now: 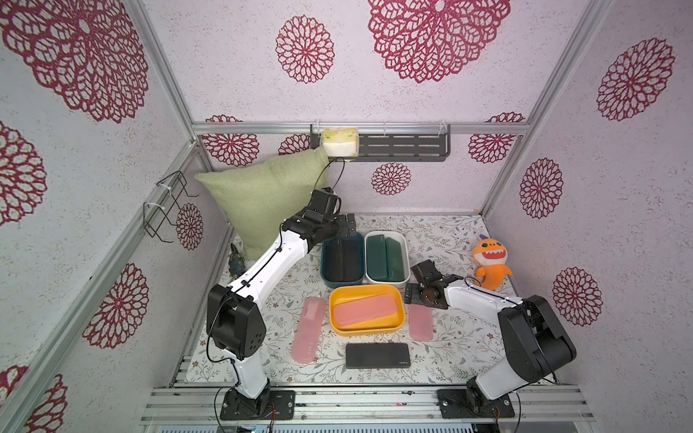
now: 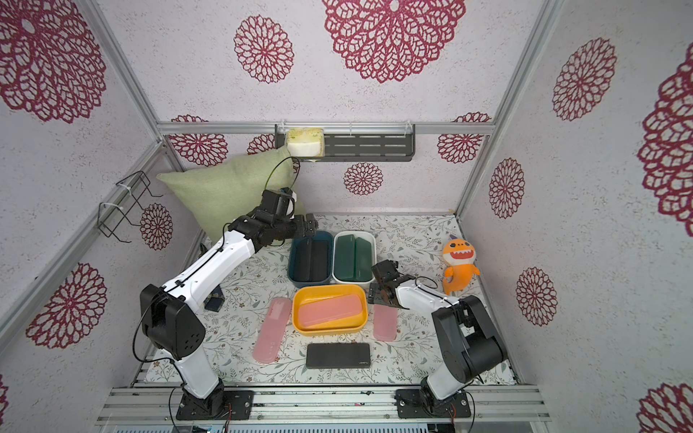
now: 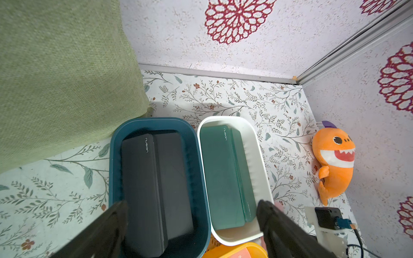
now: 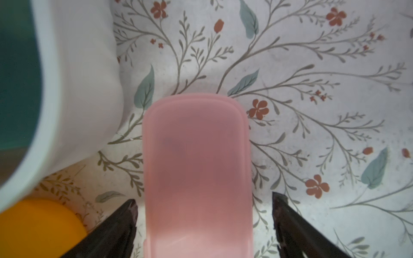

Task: Place the pencil cases by color into the storage box
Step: Pick up the pencil case from the center of the board.

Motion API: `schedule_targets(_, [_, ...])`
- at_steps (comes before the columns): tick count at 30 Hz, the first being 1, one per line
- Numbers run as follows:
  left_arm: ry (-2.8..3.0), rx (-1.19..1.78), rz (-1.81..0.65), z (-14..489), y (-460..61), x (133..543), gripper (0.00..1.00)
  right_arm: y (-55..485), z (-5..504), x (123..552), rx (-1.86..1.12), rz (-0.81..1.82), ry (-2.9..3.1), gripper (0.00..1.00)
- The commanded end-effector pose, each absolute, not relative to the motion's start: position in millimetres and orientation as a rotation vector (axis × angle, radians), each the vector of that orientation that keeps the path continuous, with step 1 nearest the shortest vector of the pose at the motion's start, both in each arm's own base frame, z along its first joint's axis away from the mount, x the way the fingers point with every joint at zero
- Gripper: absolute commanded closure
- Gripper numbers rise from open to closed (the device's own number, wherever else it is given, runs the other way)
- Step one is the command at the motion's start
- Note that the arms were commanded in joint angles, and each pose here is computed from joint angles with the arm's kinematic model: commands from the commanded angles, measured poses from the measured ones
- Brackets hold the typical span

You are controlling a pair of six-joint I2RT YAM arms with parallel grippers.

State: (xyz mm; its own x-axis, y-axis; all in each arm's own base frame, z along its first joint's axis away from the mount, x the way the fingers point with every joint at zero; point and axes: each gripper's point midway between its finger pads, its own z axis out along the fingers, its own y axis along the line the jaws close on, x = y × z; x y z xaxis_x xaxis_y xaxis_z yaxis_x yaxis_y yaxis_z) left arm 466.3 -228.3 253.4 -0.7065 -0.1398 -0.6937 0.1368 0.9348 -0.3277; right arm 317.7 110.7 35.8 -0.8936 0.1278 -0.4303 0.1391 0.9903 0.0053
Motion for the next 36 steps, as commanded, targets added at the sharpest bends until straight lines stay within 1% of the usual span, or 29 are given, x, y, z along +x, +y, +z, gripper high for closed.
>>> schedule_targets(1, [2.269,-0.021,-0.471,271,-220,464,0.03,111,34,321,0.207,-0.043,2.675,0.04])
schedule_targets(10, [2.284,-0.026,-0.470,267,-219,464,0.03,111,17,319,0.195,-0.061,2.703,0.04])
schedule_targets(16, [2.287,-0.024,-0.470,267,-217,462,0.03,108,12,316,0.199,-0.078,2.712,0.06])
schedule_targets(21, [2.283,-0.021,-0.477,269,-218,460,0.03,105,13,314,0.205,-0.098,2.709,0.13])
schedule_targets(27, [2.288,-0.020,-0.481,267,-217,457,0.03,101,17,314,0.210,-0.110,2.697,0.28])
schedule_targets(30, [2.288,-0.023,-0.479,266,-215,456,0.03,99,21,315,0.213,-0.112,2.683,0.34])
schedule_targets(36, [2.280,-0.056,-0.484,268,-205,452,0.03,94,39,320,0.197,-0.111,2.632,0.36])
